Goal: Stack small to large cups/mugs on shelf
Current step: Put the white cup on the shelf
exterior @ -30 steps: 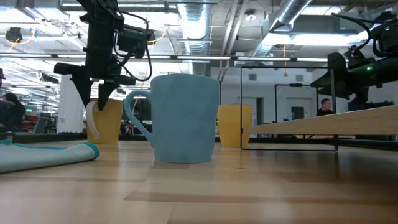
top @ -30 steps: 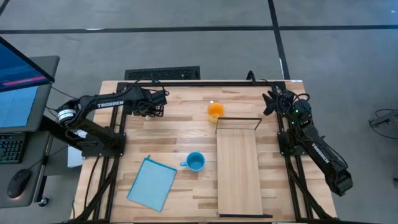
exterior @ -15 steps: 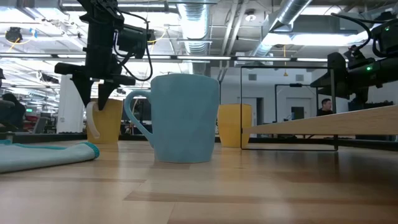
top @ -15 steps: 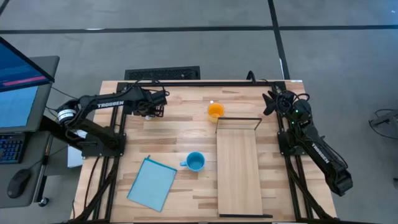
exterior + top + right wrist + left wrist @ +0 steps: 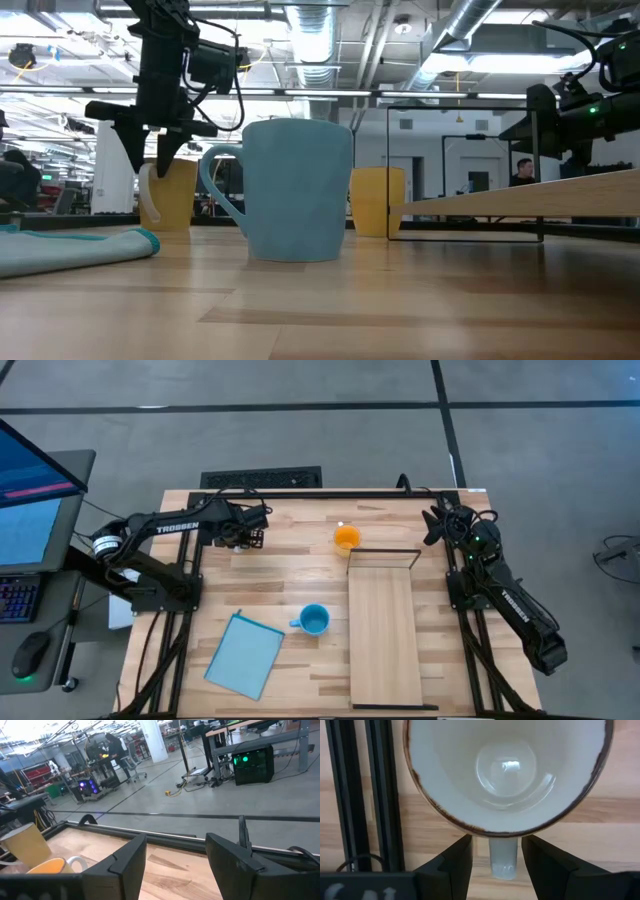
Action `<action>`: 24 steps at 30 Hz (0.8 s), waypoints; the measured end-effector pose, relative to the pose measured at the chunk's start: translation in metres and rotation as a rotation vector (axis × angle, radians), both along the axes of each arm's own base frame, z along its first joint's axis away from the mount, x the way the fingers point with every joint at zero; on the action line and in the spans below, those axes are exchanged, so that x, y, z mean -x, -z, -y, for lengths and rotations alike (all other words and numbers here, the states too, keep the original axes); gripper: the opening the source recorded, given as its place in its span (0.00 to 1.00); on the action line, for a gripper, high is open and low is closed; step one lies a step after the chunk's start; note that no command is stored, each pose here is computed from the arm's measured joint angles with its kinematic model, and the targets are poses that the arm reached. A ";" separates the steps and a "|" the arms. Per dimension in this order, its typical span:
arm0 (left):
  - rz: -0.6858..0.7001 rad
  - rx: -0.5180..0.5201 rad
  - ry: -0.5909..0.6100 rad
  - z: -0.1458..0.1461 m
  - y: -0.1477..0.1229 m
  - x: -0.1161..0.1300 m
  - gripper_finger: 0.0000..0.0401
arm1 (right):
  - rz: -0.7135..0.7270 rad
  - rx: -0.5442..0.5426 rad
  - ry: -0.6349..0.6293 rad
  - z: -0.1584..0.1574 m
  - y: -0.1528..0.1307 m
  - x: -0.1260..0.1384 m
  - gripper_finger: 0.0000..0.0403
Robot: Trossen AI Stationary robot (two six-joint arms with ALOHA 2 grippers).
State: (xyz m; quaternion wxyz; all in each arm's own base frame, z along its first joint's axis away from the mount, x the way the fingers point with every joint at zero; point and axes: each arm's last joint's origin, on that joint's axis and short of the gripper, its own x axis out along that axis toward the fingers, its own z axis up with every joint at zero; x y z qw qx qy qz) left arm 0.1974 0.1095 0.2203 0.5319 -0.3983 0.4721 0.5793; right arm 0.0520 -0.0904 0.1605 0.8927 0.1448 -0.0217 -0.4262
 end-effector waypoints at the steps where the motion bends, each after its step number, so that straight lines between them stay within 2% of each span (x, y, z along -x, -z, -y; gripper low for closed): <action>1: -0.001 0.003 0.005 0.000 0.000 0.000 0.40 | -0.001 0.001 0.000 0.000 0.000 0.000 0.56; 6: -0.015 -0.017 0.017 -0.001 0.000 0.000 0.40 | -0.006 0.005 0.000 0.000 0.000 0.000 0.56; 17: 0.058 0.040 -0.019 -0.003 0.001 -0.002 0.40 | -0.006 0.005 0.000 0.000 0.000 0.000 0.56; 24: 0.018 -0.009 -0.006 -0.004 0.000 0.000 0.40 | -0.006 0.005 0.000 0.000 0.000 0.000 0.56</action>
